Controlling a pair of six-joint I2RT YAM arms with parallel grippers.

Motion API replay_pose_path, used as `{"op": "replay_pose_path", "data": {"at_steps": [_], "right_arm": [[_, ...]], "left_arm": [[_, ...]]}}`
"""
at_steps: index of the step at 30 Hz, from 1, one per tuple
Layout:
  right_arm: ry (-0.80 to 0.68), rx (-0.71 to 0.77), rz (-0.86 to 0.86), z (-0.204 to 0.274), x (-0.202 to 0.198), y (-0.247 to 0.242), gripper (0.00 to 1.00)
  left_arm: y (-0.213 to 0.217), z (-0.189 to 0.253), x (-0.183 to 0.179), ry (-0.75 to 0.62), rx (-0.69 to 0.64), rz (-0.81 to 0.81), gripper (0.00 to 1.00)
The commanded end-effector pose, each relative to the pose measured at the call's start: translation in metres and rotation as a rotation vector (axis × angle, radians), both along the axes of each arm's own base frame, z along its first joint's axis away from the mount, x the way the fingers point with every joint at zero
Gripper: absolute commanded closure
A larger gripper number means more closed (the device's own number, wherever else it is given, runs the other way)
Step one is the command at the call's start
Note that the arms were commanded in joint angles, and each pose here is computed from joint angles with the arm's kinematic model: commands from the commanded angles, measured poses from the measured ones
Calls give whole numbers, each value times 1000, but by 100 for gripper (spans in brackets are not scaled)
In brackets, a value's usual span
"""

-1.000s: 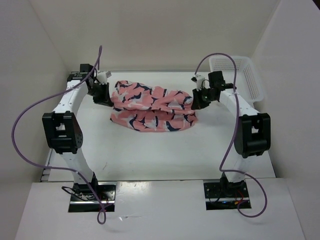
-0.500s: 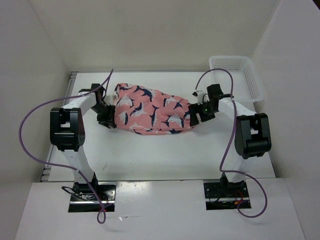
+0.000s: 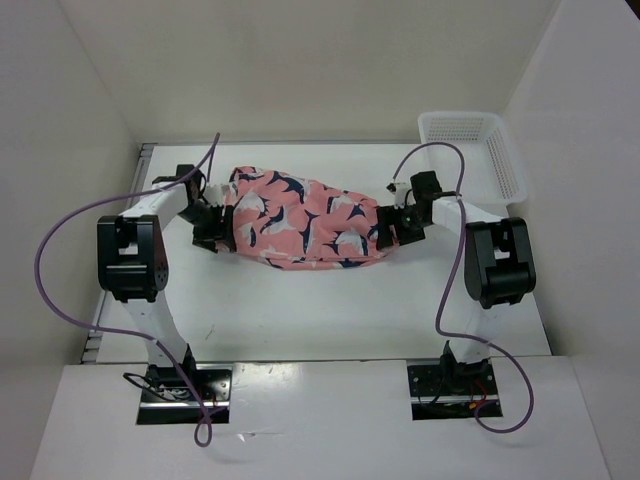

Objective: Fold and stack the shorts
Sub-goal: Fold the shorts

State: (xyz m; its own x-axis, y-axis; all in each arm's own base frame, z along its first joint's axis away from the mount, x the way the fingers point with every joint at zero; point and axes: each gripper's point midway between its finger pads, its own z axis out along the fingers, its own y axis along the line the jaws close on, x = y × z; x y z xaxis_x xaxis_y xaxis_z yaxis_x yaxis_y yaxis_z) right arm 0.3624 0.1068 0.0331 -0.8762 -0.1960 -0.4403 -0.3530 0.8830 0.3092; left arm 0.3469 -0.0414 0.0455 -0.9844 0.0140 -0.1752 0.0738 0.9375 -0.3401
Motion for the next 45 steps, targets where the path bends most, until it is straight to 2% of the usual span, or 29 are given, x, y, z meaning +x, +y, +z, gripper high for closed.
{"op": "replay_pose_path", "data": {"at_steps": [1, 5, 6, 12, 17, 20, 21, 22, 26, 28, 29, 32, 33, 37, 40, 42, 44, 45], "right_arm": [[-39, 20, -54, 1, 18, 1, 18], [-25, 28, -73, -6, 20, 2, 34], [-13, 30, -82, -11, 18, 2, 43], [-30, 20, -98, -9, 27, 1, 75], [-44, 9, -95, -7, 28, -1, 91], [-43, 9, -95, -6, 25, -2, 100], [-43, 9, -95, -6, 25, -2, 100], [-43, 9, -95, -6, 25, -2, 100], [-109, 2, -85, 12, 42, -2, 100], [-183, 4, -71, 37, 62, -1, 100], [-243, 8, -64, 60, 79, 1, 100], [-336, 75, -51, 110, 107, 13, 100], [-355, 92, -52, 124, 112, 16, 100], [-455, 164, -29, 179, 131, 28, 100], [-460, 157, -19, 183, 125, 27, 100], [-451, 149, -11, 180, 114, 25, 100], [-393, 145, 2, 159, 97, 25, 100], [-395, 140, 9, 159, 91, 24, 100]], "left_arm": [[-7, 10, 24, -77, -59, -11, 33], [-7, 3, 29, -82, -59, -11, 31], [-10, -3, 28, -62, -81, -14, 31], [-14, -33, 26, 5, -107, -14, 33], [-11, -38, 37, -36, -91, -14, 34], [-14, -31, 49, -94, -111, -21, 50], [-16, -35, 47, -82, -121, -22, 55], [-18, -38, 46, -74, -133, -24, 67], [-25, -36, 45, -63, -181, -31, 95], [-25, -18, 53, -88, -179, -34, 100], [-19, 9, 71, -165, -173, -30, 100], [-9, 71, 97, -299, -167, -22, 100], [-7, 109, 119, -400, -157, -32, 100], [1, 193, 136, -583, -124, -36, 100], [5, 213, 125, -618, -90, -25, 100], [7, 200, 109, -574, -75, -13, 100], [7, 185, 93, -514, -68, -3, 100], [8, 171, 79, -453, -60, 6, 100]]}}
